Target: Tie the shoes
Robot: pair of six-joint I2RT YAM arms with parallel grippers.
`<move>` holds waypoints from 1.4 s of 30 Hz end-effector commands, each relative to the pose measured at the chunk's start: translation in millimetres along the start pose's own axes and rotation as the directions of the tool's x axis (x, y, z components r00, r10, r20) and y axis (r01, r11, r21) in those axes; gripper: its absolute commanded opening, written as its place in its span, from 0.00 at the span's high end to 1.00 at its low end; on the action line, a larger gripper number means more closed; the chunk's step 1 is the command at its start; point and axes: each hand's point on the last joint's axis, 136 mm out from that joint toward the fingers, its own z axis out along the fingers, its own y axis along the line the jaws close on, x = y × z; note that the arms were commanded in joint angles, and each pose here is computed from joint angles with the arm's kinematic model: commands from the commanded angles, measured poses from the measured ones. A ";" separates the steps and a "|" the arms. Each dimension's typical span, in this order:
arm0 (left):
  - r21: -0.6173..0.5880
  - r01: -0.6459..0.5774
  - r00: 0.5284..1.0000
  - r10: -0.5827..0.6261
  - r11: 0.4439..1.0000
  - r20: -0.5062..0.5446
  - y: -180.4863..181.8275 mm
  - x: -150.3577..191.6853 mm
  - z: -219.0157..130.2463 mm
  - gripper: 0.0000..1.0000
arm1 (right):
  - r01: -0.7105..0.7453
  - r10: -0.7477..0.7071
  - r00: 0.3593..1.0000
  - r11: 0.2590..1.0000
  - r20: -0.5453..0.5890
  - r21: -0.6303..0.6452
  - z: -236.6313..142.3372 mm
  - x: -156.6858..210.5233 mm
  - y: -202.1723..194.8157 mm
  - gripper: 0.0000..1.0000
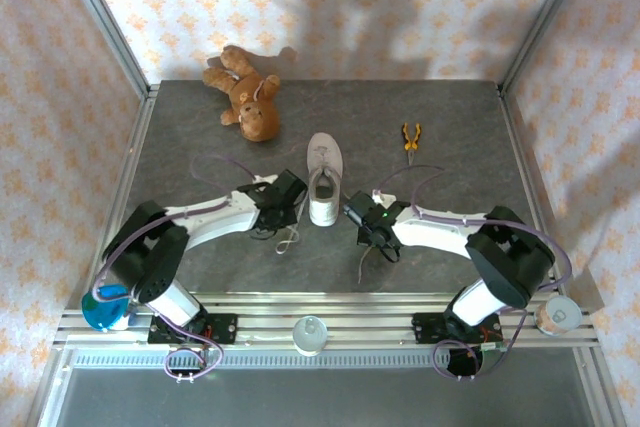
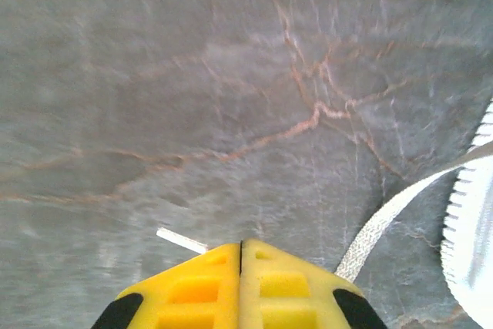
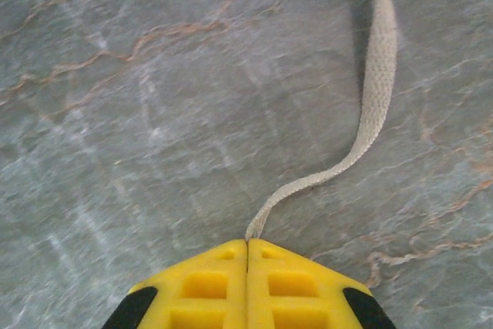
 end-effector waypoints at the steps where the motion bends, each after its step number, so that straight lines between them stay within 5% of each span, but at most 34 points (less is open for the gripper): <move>1: -0.009 -0.046 0.993 0.046 0.999 0.108 13.2 -43.0 -38.6 1.00 | 0.021 -0.019 0.999 0.998 0.049 -0.057 -22.7 -17.4 7.8 1.00; 7: 0.061 -0.177 0.949 0.154 0.982 0.275 -3.8 -120.8 -113.7 1.00 | 0.004 0.014 0.989 0.993 0.149 -0.118 -77.1 -61.3 0.2 1.00; 12: 0.209 -0.320 0.887 0.215 0.924 0.408 -69.5 -180.4 -180.6 1.00 | -0.046 0.096 0.971 0.974 0.217 -0.223 -116.0 -103.4 -3.0 1.00; 19: 0.462 -0.417 0.838 0.135 0.782 0.528 -174.6 -235.9 -242.0 1.00 | -0.019 0.144 0.955 0.902 0.259 -0.432 -158.6 -131.1 29.5 1.00; 24: 0.573 -0.464 0.857 0.179 0.676 0.483 -252.1 -223.0 -240.5 1.00 | 0.037 0.163 0.955 0.763 0.247 -0.645 -181.7 -133.3 73.0 1.00; 29: 0.648 -0.477 0.870 0.217 0.594 0.442 -286.7 -198.8 -242.7 1.00 | 0.109 0.135 0.941 0.746 0.310 -0.657 -199.0 -139.3 83.0 1.00; 34: 0.620 -0.482 0.866 0.227 0.619 0.446 -275.7 -197.5 -237.8 1.00 | 0.088 0.153 0.932 0.782 0.327 -0.617 -192.1 -146.0 72.5 1.00; 42: 0.636 -0.433 0.894 0.211 0.639 0.396 -254.8 -198.3 -227.8 1.00 | 0.067 0.188 0.942 0.705 0.277 -0.707 -190.9 -152.2 92.7 1.00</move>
